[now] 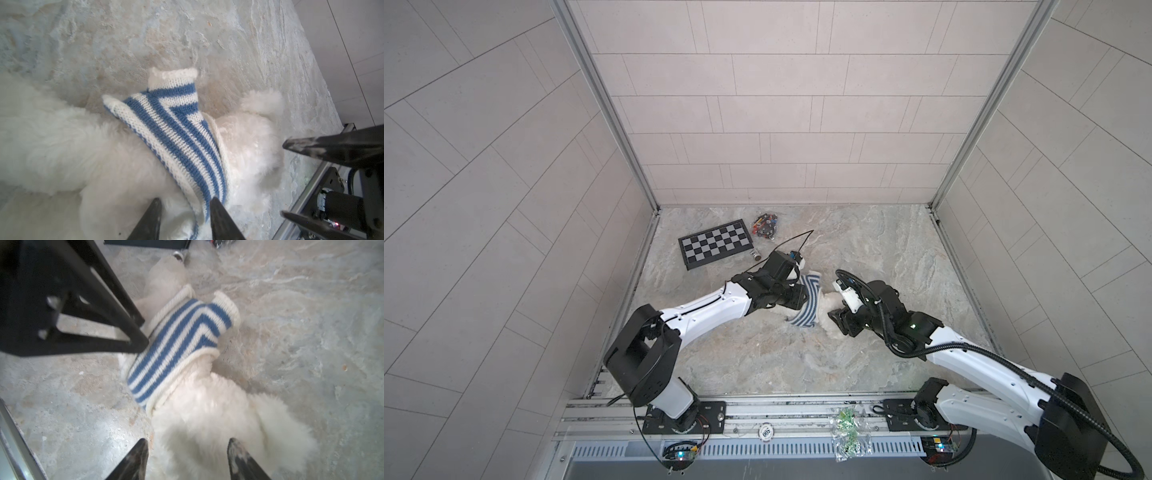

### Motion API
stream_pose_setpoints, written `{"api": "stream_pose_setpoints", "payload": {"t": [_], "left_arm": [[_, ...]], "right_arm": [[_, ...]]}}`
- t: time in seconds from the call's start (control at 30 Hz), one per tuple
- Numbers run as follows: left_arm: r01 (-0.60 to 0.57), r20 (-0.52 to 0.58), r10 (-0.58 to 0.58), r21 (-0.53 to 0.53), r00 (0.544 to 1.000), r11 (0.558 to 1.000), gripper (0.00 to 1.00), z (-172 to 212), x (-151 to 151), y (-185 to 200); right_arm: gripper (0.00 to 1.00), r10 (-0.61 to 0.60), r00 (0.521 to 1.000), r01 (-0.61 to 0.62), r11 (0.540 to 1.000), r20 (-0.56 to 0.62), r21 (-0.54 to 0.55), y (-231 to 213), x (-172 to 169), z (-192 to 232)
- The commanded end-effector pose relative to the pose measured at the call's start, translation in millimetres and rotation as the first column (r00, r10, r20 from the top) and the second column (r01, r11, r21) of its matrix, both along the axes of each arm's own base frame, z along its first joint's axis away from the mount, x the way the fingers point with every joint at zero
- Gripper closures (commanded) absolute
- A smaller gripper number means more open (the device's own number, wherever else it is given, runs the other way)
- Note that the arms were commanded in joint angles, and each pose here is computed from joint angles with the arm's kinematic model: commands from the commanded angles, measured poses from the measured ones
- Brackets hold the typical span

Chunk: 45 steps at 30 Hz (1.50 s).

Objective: Dress the teddy bear

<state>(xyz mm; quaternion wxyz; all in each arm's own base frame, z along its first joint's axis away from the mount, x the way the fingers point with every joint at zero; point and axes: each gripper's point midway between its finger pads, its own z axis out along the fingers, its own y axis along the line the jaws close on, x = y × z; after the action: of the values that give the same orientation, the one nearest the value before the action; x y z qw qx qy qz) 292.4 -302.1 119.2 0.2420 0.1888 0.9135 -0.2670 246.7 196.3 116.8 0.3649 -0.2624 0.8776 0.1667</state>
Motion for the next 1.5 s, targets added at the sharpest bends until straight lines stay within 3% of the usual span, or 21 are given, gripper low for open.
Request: {"api": "stream_pose_setpoints", "payload": {"t": [0.0, 0.3, 0.63, 0.77, 0.9, 1.0, 1.17, 1.37, 1.47], "left_arm": [[0.001, 0.039, 0.000, -0.033, 0.999, 0.999, 0.58, 7, 18, -7], [-0.005, 0.027, 0.006, -0.038, 1.000, 0.999, 0.59, -5, 24, -9], [-0.006, 0.045, 0.010, -0.074, 0.999, 0.997, 0.59, 10, 22, -8], [0.000, 0.060, 0.005, -0.075, 0.998, 0.997, 0.59, 17, 16, -9], [0.019, 0.070, -0.016, -0.039, 0.997, 0.999, 0.60, 19, 5, -13], [0.003, 0.062, -0.003, -0.002, 0.998, 1.000, 0.63, 11, 7, -11], [-0.061, 0.050, 0.057, 0.072, 0.997, 0.996, 0.68, -10, 16, -2], [-0.067, 0.044, 0.064, 0.073, 0.997, 0.995, 0.69, -19, 17, -9], [-0.066, 0.045, 0.063, 0.072, 0.997, 0.995, 0.76, -19, 17, -11]], "right_arm": [[0.34, -0.032, 0.999, 0.031, 0.999, -0.007, -0.011, -1, 6, -10], [0.31, -0.092, 0.995, 0.090, 0.994, -0.029, -0.055, -2, 30, -30], [0.31, -0.095, 0.992, 0.088, 0.993, -0.083, -0.085, -4, 35, -50], [0.44, -0.095, 0.993, 0.089, 0.993, -0.075, -0.078, 0, 42, -46], [0.64, -0.082, 0.993, 0.075, 0.994, -0.090, -0.074, 3, 41, -48], [0.71, -0.059, 0.993, 0.051, 0.996, -0.106, -0.070, 7, 39, -50], [0.78, -0.048, 0.991, 0.038, 0.996, -0.128, -0.078, 8, 37, -50], [0.82, -0.036, 0.991, 0.027, 0.997, -0.132, -0.068, 9, 34, -48], [0.84, -0.031, 0.992, 0.024, 0.998, -0.122, -0.060, 10, 34, -44]]}}
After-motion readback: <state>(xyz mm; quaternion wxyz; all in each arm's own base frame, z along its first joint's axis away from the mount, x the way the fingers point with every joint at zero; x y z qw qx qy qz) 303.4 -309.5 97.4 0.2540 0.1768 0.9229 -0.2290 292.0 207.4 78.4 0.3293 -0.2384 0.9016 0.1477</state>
